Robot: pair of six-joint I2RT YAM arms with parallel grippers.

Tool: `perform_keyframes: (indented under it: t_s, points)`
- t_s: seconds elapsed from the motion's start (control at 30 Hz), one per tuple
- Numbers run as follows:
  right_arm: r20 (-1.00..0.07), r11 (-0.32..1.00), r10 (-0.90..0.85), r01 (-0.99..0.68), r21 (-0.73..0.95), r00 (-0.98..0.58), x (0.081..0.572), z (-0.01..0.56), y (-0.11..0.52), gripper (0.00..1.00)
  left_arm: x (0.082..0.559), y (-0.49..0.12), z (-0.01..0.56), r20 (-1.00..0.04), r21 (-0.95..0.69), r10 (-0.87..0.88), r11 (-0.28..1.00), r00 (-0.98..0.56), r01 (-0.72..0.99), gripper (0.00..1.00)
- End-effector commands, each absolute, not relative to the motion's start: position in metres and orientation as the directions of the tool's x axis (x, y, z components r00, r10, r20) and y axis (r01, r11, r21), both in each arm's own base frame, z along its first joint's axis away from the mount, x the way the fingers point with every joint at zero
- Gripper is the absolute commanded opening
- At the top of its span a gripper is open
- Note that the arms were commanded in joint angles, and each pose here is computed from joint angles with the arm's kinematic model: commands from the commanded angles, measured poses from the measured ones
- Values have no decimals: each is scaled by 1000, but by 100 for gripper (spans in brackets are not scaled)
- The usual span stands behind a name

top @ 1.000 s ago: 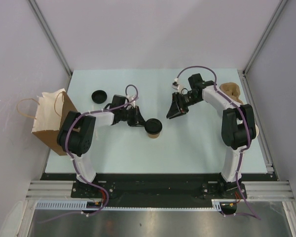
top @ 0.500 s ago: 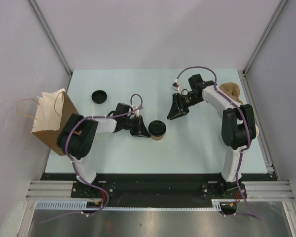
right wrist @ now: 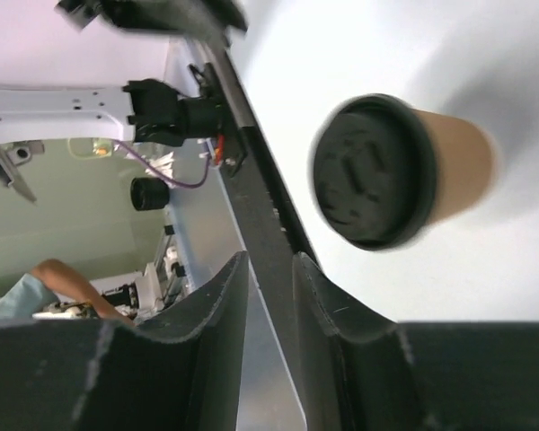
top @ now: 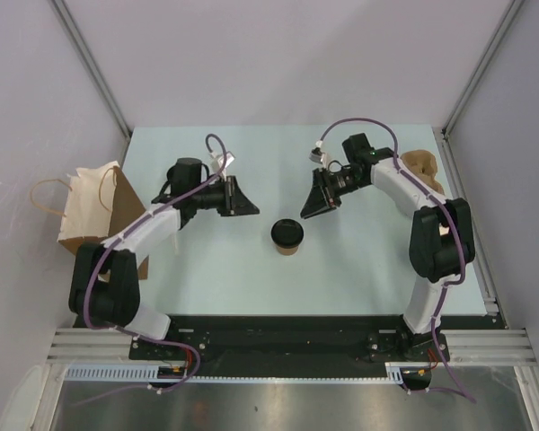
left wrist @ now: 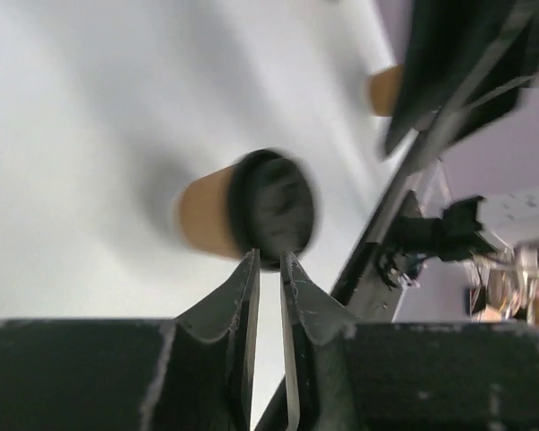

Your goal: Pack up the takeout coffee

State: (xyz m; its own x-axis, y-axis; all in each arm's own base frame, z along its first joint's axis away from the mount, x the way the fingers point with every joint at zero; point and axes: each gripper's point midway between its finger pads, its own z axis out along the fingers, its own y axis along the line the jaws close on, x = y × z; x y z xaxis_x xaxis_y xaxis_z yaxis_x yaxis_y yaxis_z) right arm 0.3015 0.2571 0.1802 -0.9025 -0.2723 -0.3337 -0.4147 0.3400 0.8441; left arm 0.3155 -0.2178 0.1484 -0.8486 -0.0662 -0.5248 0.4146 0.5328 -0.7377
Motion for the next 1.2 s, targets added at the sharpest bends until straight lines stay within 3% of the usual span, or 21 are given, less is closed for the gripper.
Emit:
perform_keyframes:
  t_s: [0.0,0.13,0.3,0.57,0.83,1.17]
  points:
    - [-372,259,-316,-456,851,-873,281,197,287,30,279,-273,195,-590,-748,44,346,-806,567,18]
    - [-320,298,-328,-419,858,-889,281,179,292,22,265,-299,180,-477,-832,80,278,-875,480,13]
    - [-276,311,-325,-378,872,-905,282,160,295,14,271,-309,166,-475,-835,91,266,-875,481,9]
    - [-185,335,-326,-296,894,-927,287,127,301,11,274,-310,128,-397,-855,118,313,-910,413,8]
    - [-129,393,-317,-254,883,-939,289,105,291,9,281,-291,67,-244,-874,74,415,-967,252,2]
    - [-43,479,-319,-200,855,-947,283,62,281,6,278,-285,45,-209,-859,73,462,-975,219,0]
